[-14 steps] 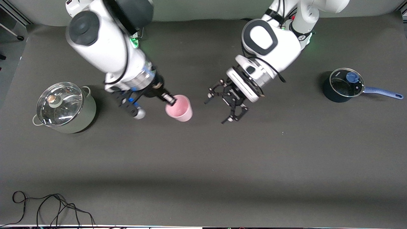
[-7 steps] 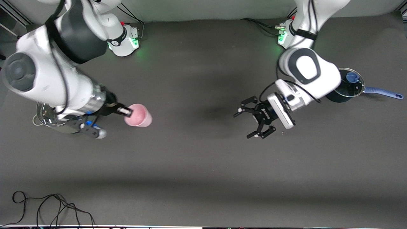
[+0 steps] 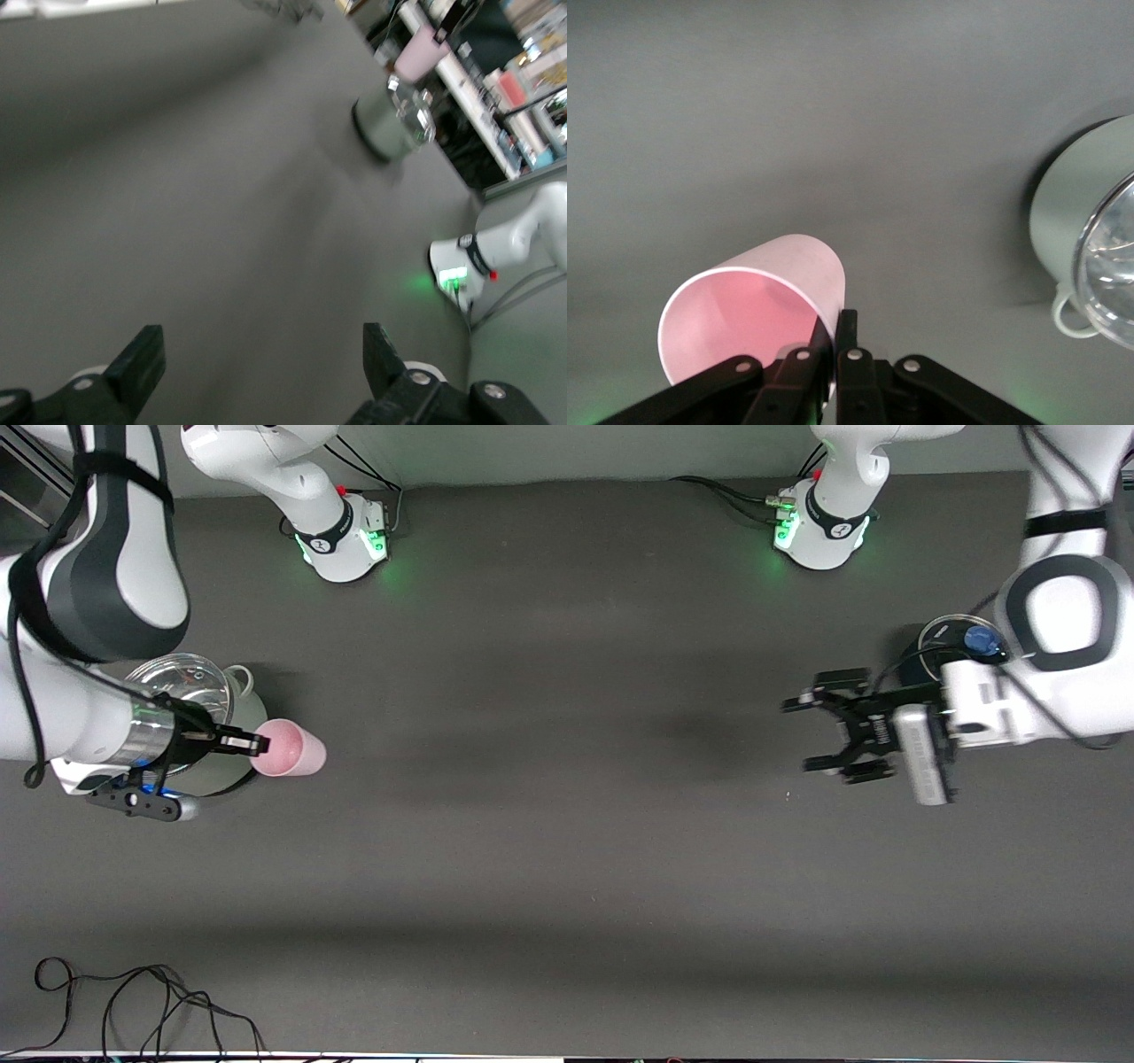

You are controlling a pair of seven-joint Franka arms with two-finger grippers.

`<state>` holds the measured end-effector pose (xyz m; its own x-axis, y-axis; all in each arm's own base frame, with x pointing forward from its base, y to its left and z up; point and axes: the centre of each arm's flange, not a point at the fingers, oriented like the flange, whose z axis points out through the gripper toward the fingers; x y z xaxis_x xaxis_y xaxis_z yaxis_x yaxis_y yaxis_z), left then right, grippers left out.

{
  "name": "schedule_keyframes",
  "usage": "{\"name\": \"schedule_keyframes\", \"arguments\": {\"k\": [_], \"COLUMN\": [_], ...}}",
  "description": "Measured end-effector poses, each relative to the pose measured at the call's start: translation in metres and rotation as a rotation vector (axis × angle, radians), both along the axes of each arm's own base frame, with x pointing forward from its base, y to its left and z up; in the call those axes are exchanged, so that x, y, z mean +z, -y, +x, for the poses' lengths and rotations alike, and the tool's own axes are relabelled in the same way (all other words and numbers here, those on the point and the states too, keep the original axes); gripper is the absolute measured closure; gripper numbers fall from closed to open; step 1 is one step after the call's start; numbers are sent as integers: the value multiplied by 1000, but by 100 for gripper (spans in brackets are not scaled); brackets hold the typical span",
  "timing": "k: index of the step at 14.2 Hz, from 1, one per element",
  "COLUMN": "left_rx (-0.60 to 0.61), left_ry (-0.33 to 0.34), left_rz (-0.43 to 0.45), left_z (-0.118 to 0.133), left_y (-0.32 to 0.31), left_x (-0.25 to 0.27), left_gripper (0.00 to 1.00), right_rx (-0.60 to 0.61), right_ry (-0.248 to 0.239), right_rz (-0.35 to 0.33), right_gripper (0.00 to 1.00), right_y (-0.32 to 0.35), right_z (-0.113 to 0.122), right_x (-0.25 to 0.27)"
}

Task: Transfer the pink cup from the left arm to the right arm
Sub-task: 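Lower the cup beside the white pot and open the right gripper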

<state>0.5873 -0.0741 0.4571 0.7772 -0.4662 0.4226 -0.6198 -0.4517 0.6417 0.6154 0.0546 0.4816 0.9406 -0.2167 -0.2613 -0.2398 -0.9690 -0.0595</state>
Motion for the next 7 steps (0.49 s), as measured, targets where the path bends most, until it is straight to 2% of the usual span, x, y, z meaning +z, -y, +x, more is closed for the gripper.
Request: {"name": "schedule_keyframes", "arguments": {"k": [4, 7], "left_rx": [-59, -29], "left_ry": [-170, -228], "left_rz": [319, 554], "left_z": [-12, -14], "left_y": [-46, -64], "left_x": [20, 47], "left_gripper": [0, 0], "right_rx": [25, 39], "right_ry": [24, 59], "right_rz": [2, -6], "right_gripper": [95, 95], "right_y": [22, 31], "right_z": [-5, -12], "right_x": [-59, -105]}}
